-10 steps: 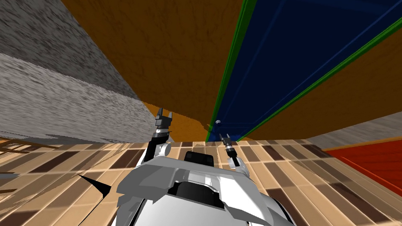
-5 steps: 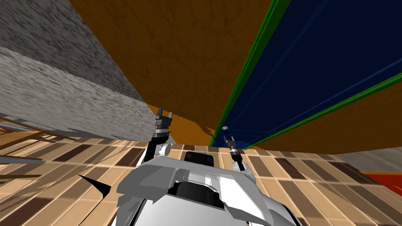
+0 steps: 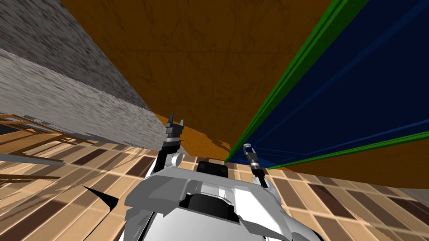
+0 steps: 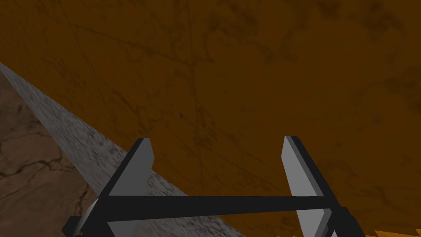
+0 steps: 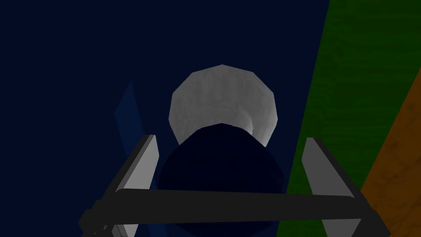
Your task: Pull the door open
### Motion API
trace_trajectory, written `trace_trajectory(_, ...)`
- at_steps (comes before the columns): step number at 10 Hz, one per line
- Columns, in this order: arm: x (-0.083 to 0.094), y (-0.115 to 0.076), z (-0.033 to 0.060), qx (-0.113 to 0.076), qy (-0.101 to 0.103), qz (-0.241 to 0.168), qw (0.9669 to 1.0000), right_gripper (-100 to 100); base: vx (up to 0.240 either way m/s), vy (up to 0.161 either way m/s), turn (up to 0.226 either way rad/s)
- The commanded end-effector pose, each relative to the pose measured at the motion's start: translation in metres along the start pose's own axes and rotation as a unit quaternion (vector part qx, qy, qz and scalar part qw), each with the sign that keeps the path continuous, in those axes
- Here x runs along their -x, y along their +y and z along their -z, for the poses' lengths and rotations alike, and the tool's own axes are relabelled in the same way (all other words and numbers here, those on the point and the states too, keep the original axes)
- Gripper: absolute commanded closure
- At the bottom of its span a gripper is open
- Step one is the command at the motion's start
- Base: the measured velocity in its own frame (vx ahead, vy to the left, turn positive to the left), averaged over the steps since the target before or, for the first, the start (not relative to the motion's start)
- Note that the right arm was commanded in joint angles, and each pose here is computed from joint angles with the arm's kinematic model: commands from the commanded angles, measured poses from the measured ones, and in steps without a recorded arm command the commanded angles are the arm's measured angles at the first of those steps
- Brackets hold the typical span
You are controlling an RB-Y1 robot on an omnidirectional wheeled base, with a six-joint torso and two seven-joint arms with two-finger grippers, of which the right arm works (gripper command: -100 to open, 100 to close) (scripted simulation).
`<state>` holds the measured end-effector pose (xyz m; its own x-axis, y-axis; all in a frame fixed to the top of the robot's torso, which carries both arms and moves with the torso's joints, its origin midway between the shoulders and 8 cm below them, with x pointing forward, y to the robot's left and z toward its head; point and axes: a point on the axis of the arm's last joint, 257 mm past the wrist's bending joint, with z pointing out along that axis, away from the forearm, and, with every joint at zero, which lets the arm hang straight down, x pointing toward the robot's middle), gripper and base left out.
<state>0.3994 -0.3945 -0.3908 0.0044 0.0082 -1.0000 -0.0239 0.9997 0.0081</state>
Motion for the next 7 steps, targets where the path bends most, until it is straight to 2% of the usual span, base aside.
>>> trace_trajectory(1,-0.0010,-0.0026,0.0006,-0.001,0.000,0.000,1.0000,-100,0.025,-0.005,-0.017)
trace_trajectory(2,-0.0006,-0.0018,0.0004,-0.001,0.000,0.000,1.0000,-100,0.007,-0.002,-0.002)
trace_trajectory(3,-0.0006,-0.0018,0.0004,-0.001,0.000,0.000,1.0000,100,0.000,0.000,0.000)
trace_trajectory(7,-0.0006,-0.0018,0.0004,-0.001,0.000,0.000,1.0000,100,0.000,0.000,0.000)
